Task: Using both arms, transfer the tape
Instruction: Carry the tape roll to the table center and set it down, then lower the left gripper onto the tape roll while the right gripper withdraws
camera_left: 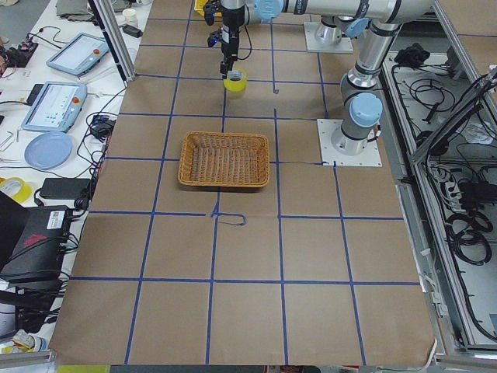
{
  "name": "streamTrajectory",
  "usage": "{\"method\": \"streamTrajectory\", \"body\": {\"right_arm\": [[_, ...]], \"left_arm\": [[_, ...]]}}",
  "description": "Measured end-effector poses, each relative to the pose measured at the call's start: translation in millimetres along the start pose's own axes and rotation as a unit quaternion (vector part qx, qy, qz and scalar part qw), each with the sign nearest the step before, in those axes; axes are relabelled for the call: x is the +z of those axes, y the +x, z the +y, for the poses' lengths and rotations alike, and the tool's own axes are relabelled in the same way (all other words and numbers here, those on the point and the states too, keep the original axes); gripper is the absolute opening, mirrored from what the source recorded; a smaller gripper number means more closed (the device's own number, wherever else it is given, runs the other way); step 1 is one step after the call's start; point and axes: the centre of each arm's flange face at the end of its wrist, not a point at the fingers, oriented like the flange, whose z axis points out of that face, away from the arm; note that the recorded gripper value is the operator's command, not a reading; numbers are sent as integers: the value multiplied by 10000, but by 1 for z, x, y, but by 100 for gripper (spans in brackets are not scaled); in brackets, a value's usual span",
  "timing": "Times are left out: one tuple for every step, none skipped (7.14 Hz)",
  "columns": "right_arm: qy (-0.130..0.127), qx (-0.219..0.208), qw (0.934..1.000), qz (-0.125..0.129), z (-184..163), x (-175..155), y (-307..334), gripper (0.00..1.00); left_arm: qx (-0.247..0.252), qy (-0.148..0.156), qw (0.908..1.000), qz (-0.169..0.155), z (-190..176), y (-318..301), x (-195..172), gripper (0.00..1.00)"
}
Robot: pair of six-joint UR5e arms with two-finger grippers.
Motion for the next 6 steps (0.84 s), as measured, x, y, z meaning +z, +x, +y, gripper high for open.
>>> {"method": "streamTrajectory", "body": {"right_arm": [[48,-131,9999,61,-22,-26,23,100],[52,-277,9995,169,-54,-52,60,100],[17,-490,9984,275,-82,-75,100,100],[-58,-763,9964,377,-105,-94,139,100],[-194,-1049,9932,468,-121,-112,176,100],[-338,-1332,9891,521,-126,-130,203,100]], "left_arm": [[4,-16,10000,5,-1,1,3,100],[-6,-75,10000,20,-5,4,13,100],[-148,-189,9997,58,-9,12,29,100],[-449,-282,9985,104,-10,28,50,100],[-816,-316,9961,125,-9,50,80,100],[-1154,-348,9924,261,-9,69,118,100]]}}
